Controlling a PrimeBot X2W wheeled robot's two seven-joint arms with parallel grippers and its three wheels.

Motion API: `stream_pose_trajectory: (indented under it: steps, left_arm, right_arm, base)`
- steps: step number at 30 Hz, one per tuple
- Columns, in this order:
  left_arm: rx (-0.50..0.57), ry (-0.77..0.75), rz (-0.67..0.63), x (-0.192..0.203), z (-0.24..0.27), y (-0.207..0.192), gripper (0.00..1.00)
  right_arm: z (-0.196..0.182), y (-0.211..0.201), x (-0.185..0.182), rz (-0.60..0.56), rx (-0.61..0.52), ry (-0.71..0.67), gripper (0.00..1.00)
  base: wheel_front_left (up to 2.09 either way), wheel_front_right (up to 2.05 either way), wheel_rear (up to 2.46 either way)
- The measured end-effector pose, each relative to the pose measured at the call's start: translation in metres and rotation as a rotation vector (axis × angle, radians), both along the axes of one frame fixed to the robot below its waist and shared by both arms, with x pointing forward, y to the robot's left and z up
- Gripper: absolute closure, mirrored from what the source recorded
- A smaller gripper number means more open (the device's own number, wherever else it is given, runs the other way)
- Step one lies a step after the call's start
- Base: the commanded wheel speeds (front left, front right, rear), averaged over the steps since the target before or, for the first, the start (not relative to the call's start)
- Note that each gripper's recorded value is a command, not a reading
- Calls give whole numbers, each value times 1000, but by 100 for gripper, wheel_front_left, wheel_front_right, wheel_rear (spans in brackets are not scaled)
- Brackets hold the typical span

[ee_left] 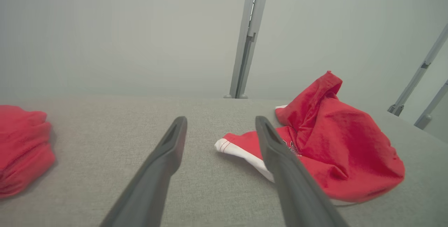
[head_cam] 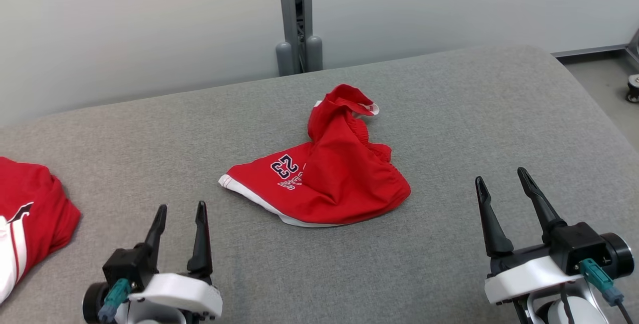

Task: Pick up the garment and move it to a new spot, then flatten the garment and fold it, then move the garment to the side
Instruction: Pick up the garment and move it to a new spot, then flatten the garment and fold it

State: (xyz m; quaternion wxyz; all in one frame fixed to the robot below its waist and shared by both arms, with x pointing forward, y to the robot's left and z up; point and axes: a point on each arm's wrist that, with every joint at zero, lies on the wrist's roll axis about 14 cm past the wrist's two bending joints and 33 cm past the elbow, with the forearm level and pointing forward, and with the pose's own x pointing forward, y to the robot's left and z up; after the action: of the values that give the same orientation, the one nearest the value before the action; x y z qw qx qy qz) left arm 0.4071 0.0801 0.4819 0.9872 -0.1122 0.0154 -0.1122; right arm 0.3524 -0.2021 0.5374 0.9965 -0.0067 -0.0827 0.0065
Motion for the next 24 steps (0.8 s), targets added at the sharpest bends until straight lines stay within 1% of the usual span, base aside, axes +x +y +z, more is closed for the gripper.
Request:
stream_pose_trajectory:
  steps: [6, 14, 20, 24]
  left_arm:
    - [-18, 12, 10, -5, -2, 2, 0]
    - [-32, 18, 22, -1, -2, 3, 0]
    - [-40, 91, 0, -2, -24, -5, 0]
    - [-35, 140, -12, 8, -39, -12, 0]
  right_arm:
    - [-3, 3, 1, 8, -1, 8, 0]
    - [-4, 3, 2, 11, -3, 13, 0]
    - [-8, 1, 1, 4, -1, 24, 0]
    - [-11, -1, 5, -4, 0, 37, 0]
  base:
    - [0, 0, 0]
    - [0, 0, 0]
    - [0, 0, 0]
    - [0, 0, 0]
